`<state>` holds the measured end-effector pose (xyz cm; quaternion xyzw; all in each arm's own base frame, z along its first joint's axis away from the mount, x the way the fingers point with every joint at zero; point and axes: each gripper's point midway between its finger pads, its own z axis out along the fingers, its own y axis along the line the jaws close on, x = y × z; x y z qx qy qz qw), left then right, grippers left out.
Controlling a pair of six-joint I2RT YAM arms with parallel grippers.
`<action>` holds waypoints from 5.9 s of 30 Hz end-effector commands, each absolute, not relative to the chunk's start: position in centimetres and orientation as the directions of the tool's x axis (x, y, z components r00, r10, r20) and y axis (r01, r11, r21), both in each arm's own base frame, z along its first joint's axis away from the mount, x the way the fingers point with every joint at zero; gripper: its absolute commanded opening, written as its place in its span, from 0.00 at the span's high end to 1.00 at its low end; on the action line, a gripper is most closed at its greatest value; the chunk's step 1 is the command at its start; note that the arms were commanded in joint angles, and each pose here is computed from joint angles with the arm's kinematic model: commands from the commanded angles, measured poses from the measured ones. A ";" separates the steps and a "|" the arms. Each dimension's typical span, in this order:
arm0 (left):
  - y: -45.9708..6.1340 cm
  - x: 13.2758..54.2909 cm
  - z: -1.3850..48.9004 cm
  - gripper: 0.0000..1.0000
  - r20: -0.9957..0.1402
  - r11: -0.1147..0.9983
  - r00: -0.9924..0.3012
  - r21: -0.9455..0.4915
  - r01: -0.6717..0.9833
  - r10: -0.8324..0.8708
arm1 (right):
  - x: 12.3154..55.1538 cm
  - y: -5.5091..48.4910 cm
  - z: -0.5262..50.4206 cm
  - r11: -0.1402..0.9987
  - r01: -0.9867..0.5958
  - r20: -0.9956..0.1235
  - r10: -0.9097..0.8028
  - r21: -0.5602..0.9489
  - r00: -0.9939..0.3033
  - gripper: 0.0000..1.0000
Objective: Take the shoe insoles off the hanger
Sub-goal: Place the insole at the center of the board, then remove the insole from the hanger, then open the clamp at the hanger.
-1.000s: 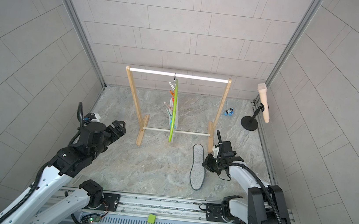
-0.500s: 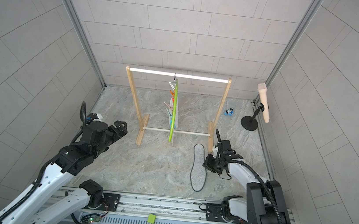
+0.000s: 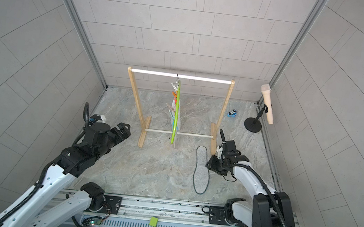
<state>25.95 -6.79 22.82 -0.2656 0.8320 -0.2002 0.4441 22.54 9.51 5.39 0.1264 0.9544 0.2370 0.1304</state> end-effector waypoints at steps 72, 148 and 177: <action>-26.3 31.9 17.0 0.58 -1.000 0.979 -0.017 -0.028 0.203 -0.026 | 33.2 20.2 24.7 0.730 0.025 -0.354 0.360 0.683 -0.863 0.39; -21.5 32.7 22.2 1.00 -0.993 0.986 -0.016 0.115 0.120 0.118 | 35.2 28.4 31.5 0.359 0.245 -0.060 0.662 0.900 -0.747 0.59; -16.0 29.7 19.5 1.00 -0.983 0.988 -0.104 0.149 0.038 0.152 | 35.1 28.1 31.1 0.363 0.261 -0.059 0.674 0.894 -0.737 0.80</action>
